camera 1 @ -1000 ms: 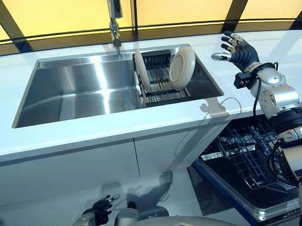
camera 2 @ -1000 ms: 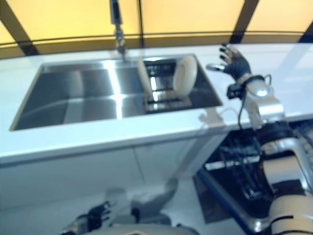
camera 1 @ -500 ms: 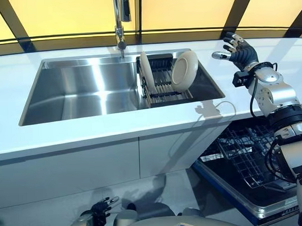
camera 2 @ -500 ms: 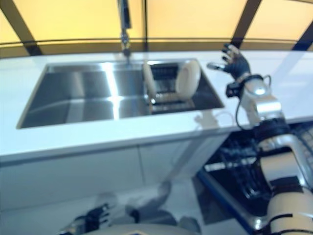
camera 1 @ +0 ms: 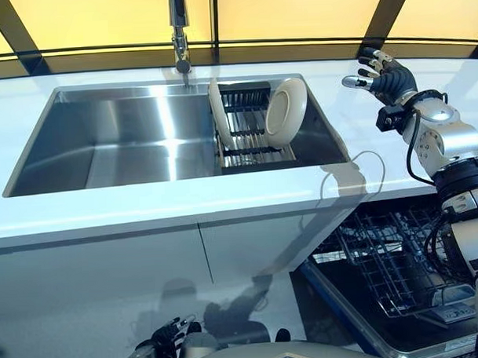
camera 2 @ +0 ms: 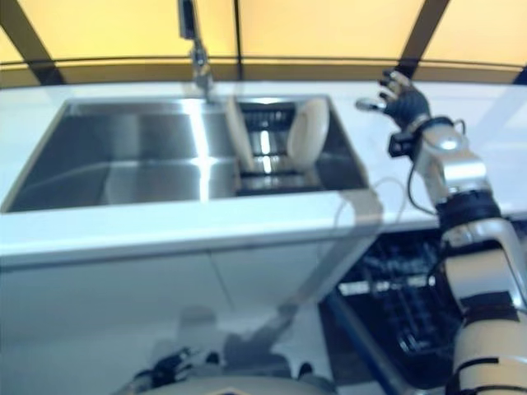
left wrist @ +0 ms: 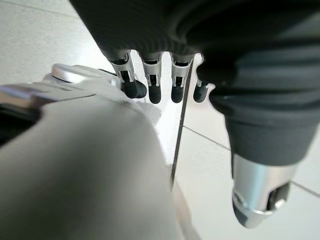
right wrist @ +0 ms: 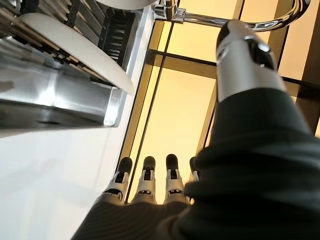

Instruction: Take plates into dishwasher

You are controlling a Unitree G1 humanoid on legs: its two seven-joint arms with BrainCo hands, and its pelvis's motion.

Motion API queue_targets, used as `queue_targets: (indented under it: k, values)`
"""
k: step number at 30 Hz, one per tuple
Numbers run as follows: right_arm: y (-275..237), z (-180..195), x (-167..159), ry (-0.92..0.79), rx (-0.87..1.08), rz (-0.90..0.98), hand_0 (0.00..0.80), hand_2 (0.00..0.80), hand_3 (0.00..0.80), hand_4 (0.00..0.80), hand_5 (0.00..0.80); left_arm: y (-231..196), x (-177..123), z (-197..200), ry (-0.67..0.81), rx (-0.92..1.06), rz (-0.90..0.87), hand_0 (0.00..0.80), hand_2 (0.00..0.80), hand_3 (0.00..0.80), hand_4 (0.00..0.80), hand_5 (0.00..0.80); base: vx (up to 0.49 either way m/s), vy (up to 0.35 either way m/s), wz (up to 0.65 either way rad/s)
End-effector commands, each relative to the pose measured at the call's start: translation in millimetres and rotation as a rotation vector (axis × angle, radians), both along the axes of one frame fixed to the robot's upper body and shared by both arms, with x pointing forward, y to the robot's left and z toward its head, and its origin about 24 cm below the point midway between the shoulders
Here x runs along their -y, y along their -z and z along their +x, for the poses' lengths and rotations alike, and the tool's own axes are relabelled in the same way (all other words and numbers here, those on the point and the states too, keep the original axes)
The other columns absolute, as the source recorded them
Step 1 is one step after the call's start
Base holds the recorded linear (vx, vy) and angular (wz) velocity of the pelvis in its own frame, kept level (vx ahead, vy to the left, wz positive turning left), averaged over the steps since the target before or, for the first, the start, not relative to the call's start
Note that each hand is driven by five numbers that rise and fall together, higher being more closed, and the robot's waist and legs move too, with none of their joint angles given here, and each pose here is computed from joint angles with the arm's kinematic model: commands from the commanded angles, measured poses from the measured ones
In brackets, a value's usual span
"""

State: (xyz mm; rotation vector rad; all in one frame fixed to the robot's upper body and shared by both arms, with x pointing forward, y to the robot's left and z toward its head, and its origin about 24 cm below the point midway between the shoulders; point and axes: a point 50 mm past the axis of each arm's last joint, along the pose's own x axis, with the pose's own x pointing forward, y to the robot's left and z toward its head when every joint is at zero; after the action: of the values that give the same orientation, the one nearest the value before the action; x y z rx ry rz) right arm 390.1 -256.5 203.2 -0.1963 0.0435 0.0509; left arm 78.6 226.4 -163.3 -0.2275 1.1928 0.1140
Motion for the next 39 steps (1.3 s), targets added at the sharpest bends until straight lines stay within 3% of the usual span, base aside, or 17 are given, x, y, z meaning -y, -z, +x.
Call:
queue_targets:
  k: [1,18,39]
  values:
    - [-45.3,10.4,-9.9,-0.006,0.102,-0.023,0.000,0.000,0.000,0.000,0.000,-5.0,-14.9,10.4,0.077,0.008,0.048,0.000,0.000,0.000,0.000,0.000,0.077,0.012,0.09]
    - [-35.7,16.0,-32.0,-0.037,0.082,0.039,0.000,0.000,0.000,0.000,0.000,-1.3,-12.9,-8.0,0.105,-0.032,0.043,0.000,0.000,0.000,0.000,0.000,0.035,0.007,0.02]
    - [-42.4,16.6,-14.3,0.095,0.123,0.010,0.000,0.000,0.000,0.000,0.000,-3.6,-10.5,0.9,0.109,0.025,0.025,0.000,0.000,0.000,0.000,0.000,-0.015,-0.007,0.02]
